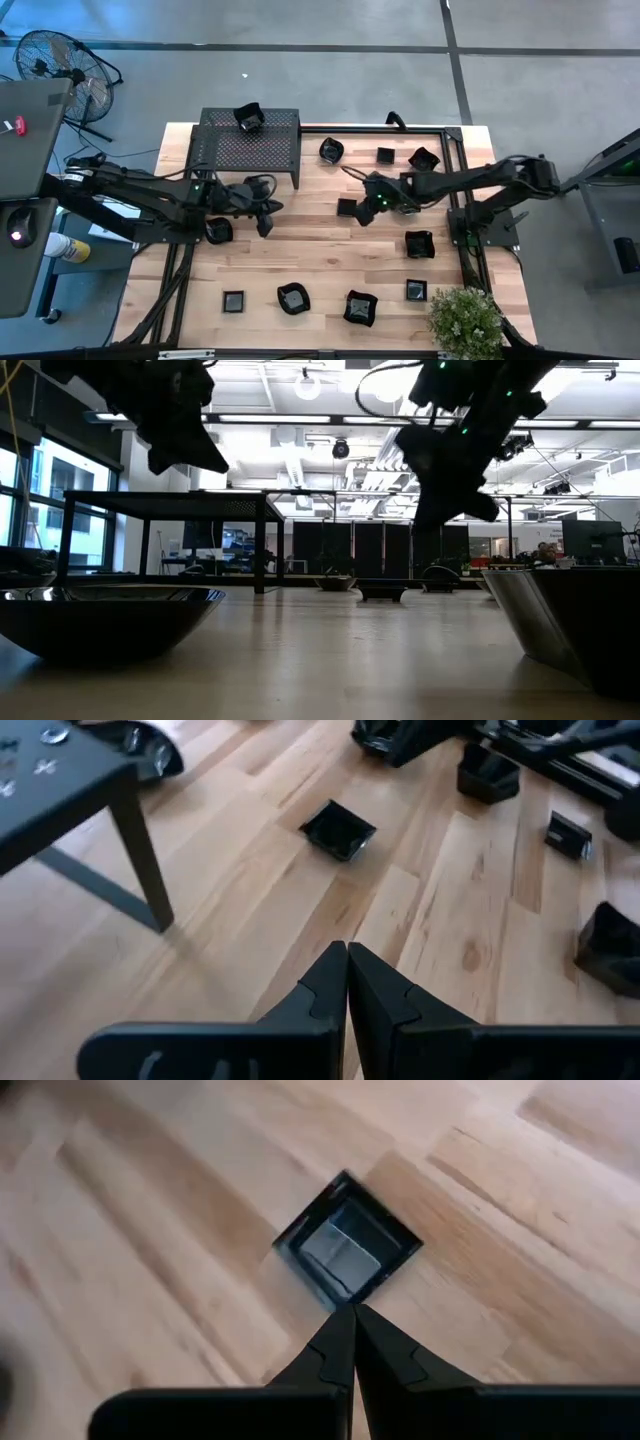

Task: Pick & Place Mini shaped plates
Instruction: Put the black square plate on the shelf

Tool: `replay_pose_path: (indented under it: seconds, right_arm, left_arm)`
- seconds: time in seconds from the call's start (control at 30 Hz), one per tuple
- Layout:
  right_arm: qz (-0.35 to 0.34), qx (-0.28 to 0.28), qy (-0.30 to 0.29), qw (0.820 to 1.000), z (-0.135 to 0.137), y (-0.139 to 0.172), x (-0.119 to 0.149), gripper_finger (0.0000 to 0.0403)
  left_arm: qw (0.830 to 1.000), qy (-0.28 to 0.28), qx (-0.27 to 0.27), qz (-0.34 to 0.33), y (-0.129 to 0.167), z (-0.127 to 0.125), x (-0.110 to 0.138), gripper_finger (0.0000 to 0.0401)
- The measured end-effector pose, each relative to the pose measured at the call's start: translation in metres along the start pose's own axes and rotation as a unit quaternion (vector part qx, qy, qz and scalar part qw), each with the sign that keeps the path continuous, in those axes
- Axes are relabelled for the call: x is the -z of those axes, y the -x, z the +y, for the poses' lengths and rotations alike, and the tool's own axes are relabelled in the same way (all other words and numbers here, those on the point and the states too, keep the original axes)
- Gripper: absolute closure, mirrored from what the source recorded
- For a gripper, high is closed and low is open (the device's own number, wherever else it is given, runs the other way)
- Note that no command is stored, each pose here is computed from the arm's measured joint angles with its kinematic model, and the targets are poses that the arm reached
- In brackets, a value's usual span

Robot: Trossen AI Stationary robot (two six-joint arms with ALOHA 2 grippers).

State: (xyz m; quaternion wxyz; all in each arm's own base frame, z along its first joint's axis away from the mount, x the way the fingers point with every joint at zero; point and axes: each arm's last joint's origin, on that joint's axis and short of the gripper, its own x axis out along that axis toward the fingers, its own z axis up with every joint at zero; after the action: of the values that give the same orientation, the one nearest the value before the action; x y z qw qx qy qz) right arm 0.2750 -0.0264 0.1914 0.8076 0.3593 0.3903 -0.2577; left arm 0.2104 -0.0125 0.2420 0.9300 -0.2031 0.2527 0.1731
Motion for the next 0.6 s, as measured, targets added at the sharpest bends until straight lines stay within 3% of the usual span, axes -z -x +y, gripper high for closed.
replay_pose_path:
  seconds: [0.27,0.6]
  right_arm:
    - [0.027,0.046,-0.146,0.988,-0.007,-0.032,0.007,0.0381]
    - [0.015,0.04,-0.177,0.983,-0.006,-0.065,0.009,0.0326]
  left_arm:
    - [0.999,0.027,-0.02,-0.008,0.0,0.002,0.0,0.0392]
    - [0.999,0.027,-0.023,-0.009,0.0,0.002,0.0,0.0392]
